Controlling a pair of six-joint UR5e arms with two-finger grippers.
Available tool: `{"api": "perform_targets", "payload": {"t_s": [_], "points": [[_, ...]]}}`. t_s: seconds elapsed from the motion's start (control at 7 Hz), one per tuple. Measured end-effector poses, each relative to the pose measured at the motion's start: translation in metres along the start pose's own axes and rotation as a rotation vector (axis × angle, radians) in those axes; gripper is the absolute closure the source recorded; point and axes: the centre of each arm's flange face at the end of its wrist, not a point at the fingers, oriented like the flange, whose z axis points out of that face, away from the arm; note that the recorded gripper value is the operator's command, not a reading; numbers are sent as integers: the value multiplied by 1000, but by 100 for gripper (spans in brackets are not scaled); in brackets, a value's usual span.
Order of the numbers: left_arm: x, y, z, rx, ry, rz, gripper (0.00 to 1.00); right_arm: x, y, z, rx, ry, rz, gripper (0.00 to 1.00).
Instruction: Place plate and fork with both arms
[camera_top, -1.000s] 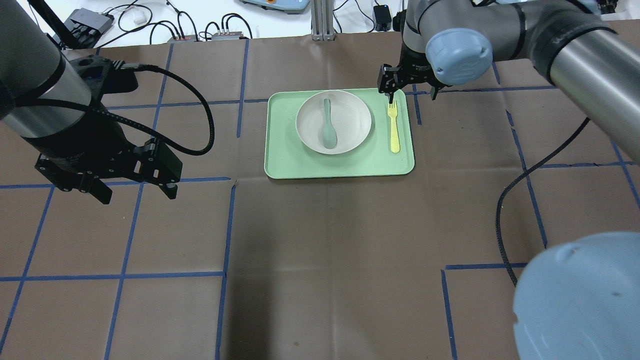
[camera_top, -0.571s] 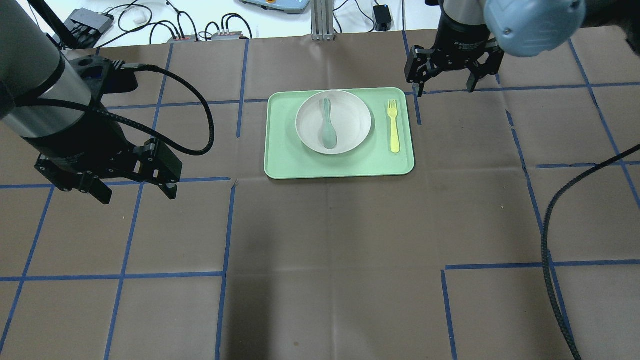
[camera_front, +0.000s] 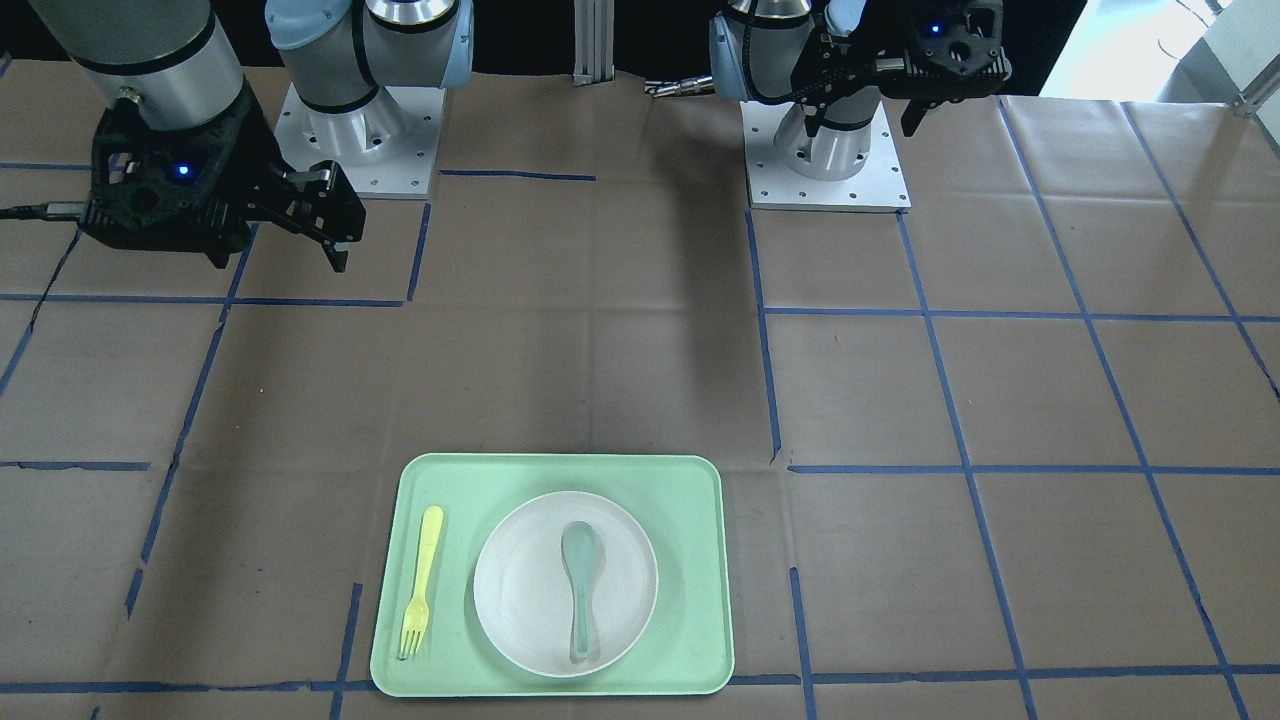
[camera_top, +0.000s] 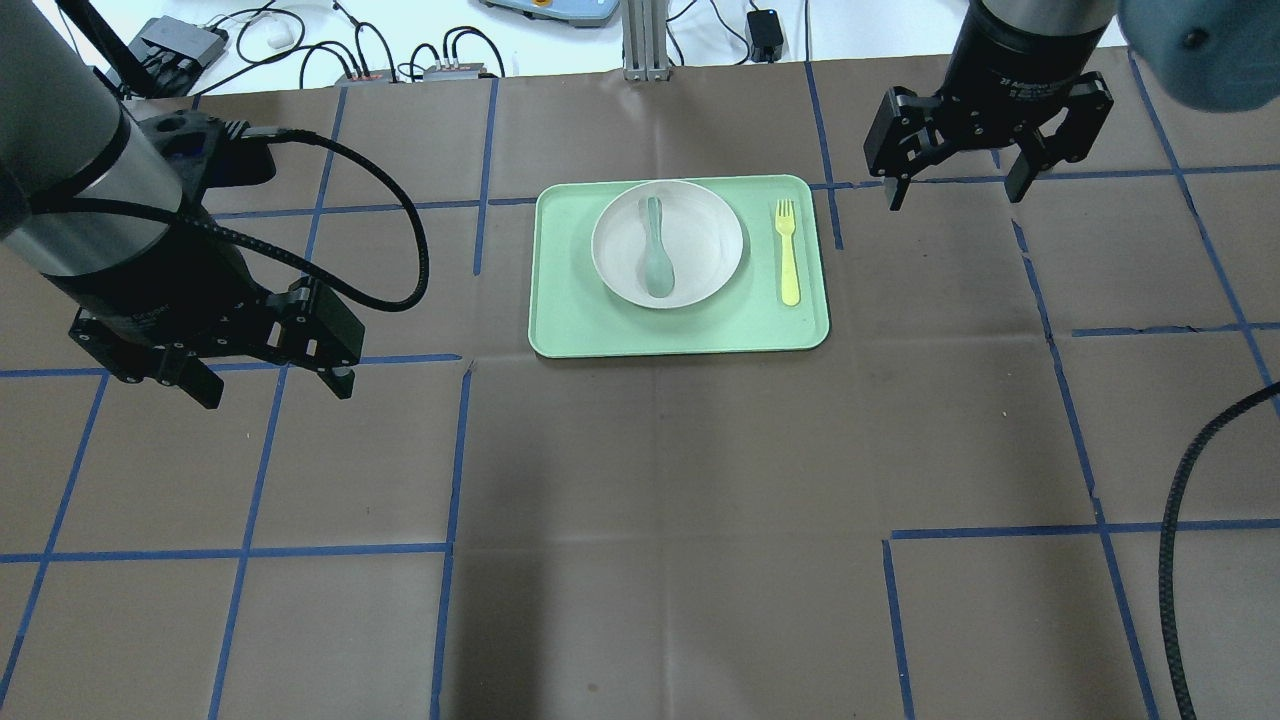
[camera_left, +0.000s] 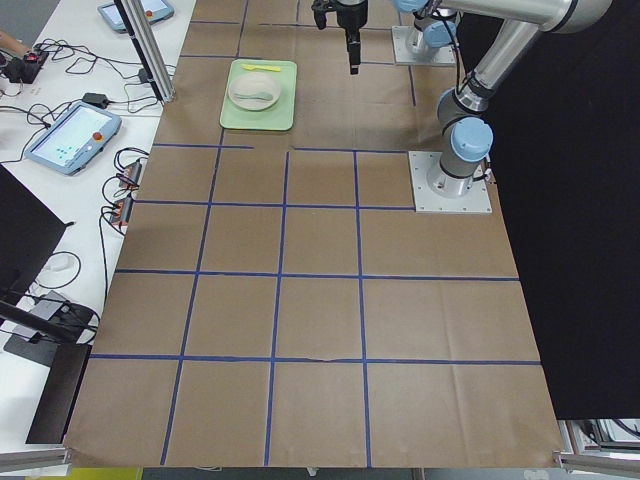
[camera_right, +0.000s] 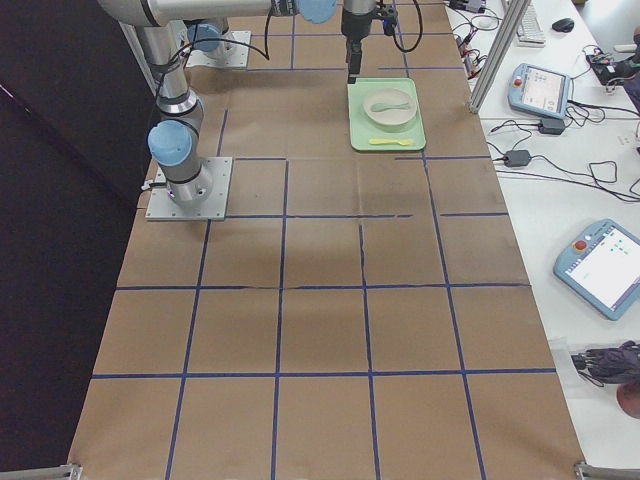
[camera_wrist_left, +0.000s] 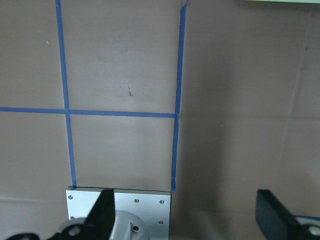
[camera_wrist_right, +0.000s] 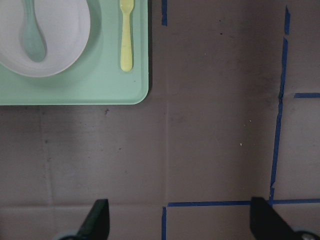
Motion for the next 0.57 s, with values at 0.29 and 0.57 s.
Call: {"api": "perform_targets", "payload": {"t_s": [0.29,0.57], "points": [[0,0,0,-1,-1,0,0,-1,21,4,27,4,7,0],[0,0,0,-1,0,0,0,-2,21,3,45,4,9,0]]}}
